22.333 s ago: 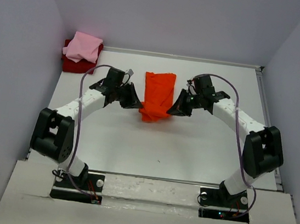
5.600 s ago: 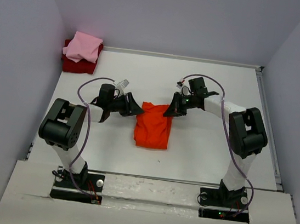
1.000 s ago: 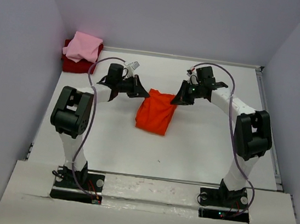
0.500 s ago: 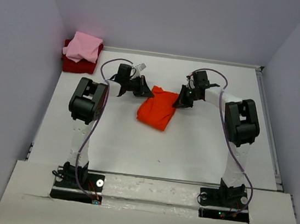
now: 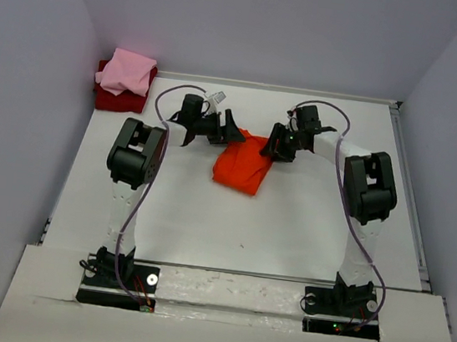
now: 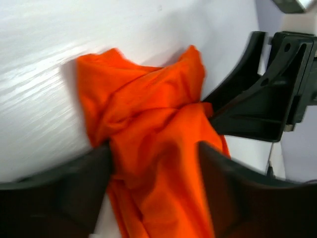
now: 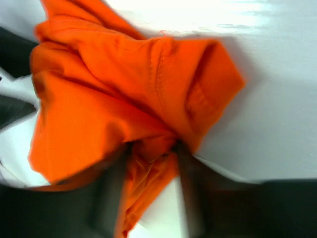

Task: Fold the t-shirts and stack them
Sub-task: Smooth out wrinkles on the folded tshirt

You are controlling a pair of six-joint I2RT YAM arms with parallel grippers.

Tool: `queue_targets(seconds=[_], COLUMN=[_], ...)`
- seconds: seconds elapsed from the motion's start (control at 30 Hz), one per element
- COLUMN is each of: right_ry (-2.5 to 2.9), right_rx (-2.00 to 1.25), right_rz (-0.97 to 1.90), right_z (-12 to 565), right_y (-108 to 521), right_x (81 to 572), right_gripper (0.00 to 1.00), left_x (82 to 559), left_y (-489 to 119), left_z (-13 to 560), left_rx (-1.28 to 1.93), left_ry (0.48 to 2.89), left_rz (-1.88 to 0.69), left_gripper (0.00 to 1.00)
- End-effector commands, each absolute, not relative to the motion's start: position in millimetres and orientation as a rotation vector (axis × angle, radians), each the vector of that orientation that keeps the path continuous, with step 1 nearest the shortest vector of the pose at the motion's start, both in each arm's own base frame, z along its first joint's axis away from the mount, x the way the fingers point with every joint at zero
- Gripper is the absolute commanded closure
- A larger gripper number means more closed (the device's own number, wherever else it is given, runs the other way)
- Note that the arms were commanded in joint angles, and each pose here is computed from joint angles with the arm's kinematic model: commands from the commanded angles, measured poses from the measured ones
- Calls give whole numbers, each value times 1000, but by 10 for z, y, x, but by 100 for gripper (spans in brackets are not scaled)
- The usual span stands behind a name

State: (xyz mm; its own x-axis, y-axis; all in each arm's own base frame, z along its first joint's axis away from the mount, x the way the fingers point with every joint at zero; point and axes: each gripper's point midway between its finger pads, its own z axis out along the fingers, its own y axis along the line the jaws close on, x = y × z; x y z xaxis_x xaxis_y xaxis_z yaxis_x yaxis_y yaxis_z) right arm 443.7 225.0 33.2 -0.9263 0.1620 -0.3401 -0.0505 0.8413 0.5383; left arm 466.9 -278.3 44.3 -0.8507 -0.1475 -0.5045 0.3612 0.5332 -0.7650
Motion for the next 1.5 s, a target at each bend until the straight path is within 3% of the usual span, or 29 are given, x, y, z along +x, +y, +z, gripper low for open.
queue_targets(seconds=[0.0,0.1,0.33,0.7,0.87,1.47], right_ry=[2594,2564,2525,2571,2569,2460], right_rx=[116,113,91,263,339,373], right_rz=[610,626,730,1027,1185,1326], right_z=[358,558,1070,1187,955,994], right_y=[1921,1886,1927,2070,2192,2496], right_x=[4570,4548,4239,3471,3223,3613], right_gripper=[38,32,32,34,39,46], left_x=[4688,4643,4308,3553,3505,4047], left_y=[-2809,-2753,-2553,-2421,-2432,-2521], left_z=[760,958,1432,1169,990,1045], left_rx=[247,254,275,287,336,404], left_ry=[2177,2152,2094,2165,2182,2163], left_rz=[-1253,-1230,-1255,-1335,-1360,-1346], left_gripper=[1,1,1,1,1,5])
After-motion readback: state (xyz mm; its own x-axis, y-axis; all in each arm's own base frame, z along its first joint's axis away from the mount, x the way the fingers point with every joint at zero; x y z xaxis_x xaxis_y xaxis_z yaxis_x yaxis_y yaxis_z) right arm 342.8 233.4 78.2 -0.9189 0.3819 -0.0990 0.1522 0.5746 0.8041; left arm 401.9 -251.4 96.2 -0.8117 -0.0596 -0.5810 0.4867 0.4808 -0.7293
